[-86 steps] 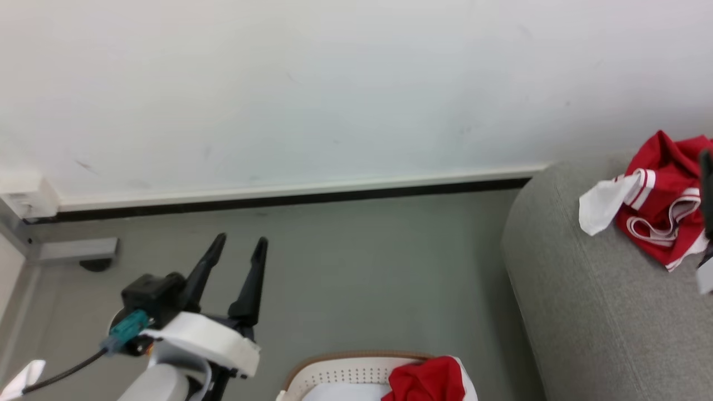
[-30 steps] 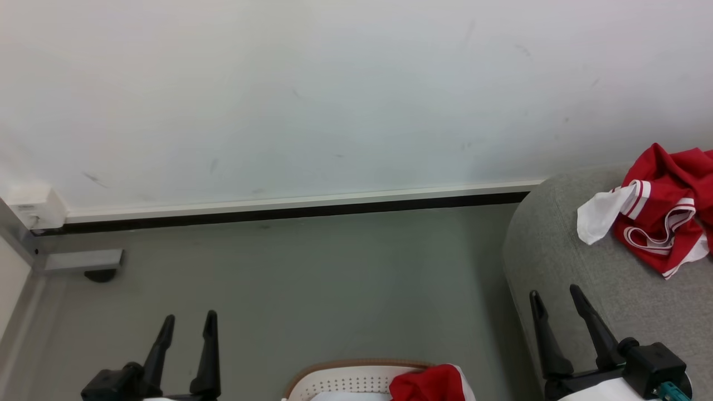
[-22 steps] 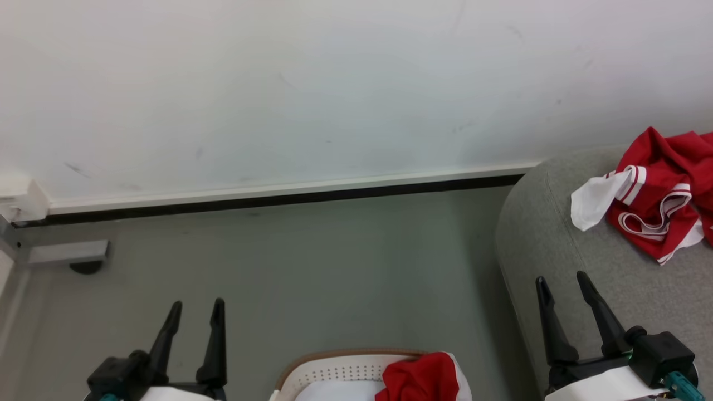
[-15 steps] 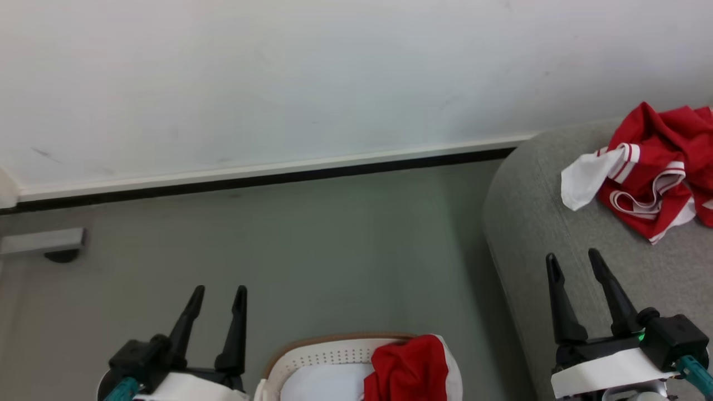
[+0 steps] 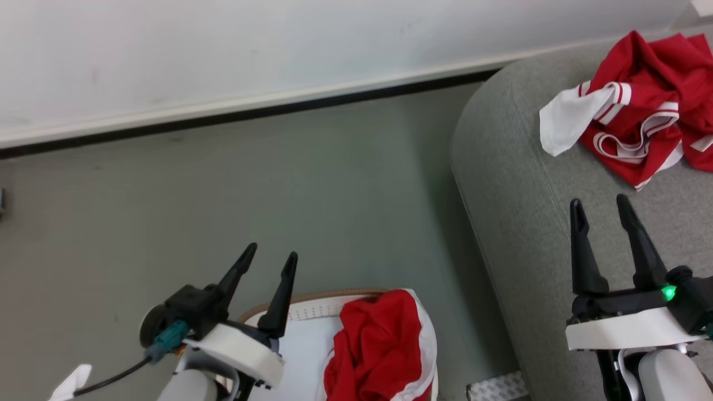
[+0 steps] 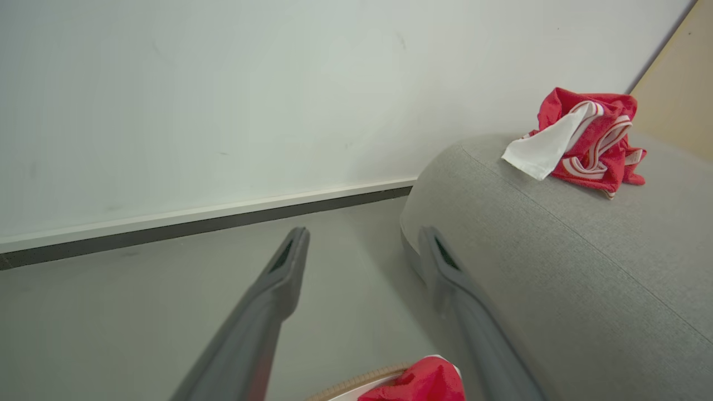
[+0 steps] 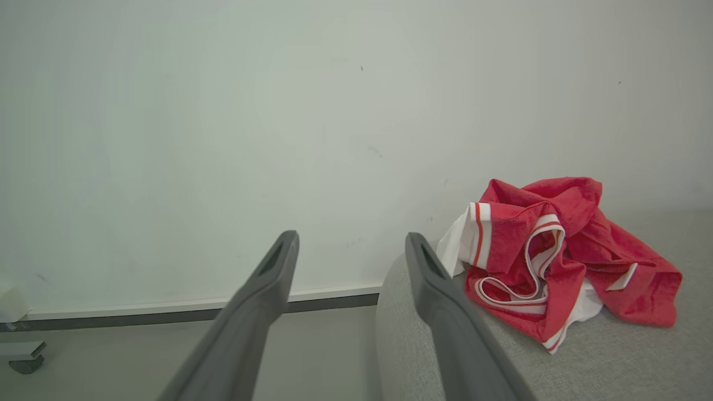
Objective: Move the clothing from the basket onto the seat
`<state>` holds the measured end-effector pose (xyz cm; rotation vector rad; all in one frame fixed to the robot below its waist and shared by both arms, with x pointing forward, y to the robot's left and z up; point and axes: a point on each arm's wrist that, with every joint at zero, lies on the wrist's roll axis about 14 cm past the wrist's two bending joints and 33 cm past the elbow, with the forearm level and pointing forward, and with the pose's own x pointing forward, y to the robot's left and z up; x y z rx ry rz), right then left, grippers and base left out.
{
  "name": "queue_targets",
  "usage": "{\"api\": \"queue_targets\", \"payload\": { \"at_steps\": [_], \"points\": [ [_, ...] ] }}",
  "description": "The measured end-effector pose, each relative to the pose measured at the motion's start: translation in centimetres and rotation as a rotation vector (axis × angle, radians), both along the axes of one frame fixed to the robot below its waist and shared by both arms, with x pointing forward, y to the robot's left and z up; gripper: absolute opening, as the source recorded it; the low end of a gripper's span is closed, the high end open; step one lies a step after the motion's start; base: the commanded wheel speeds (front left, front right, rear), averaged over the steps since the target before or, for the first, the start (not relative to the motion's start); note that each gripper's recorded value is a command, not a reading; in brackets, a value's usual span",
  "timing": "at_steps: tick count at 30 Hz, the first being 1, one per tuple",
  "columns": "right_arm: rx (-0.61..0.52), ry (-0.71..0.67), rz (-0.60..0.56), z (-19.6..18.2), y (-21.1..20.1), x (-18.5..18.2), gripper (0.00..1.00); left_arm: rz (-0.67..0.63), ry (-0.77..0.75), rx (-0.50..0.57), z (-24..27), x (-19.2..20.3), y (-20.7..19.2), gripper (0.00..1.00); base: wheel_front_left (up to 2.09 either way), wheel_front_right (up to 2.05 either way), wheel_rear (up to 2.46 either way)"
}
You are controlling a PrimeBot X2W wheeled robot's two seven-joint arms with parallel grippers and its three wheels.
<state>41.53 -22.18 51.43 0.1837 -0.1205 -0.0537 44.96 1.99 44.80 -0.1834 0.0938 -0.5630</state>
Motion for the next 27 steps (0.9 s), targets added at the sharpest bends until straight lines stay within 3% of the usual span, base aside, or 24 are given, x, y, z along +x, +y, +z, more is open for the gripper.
{"api": "queue_targets", "payload": {
  "at_steps": [8, 15, 27],
  "points": [
    [-0.036, -0.02, -0.045, 0.3, -1.9, 2.4, 1.0, -0.19, 0.125, 0.046, -5.4, -0.1, -4.8, 1.0, 0.0, 0.0, 0.0],
    [-0.038, -0.073, -0.046, 1.0, -2.4, 5.6, 1.0, -0.437, 0.216, 0.138, -10.8, -3.4, -9.2, 1.0, 0.0, 0.0, 0.0],
    [-0.084, -0.102, -0.004, -0.5, -1.9, 11.1, 1.0, -0.6, 0.367, 0.271, -20.6, -4.1, -9.8, 1.0, 0.0, 0.0, 0.0]
  ]
}}
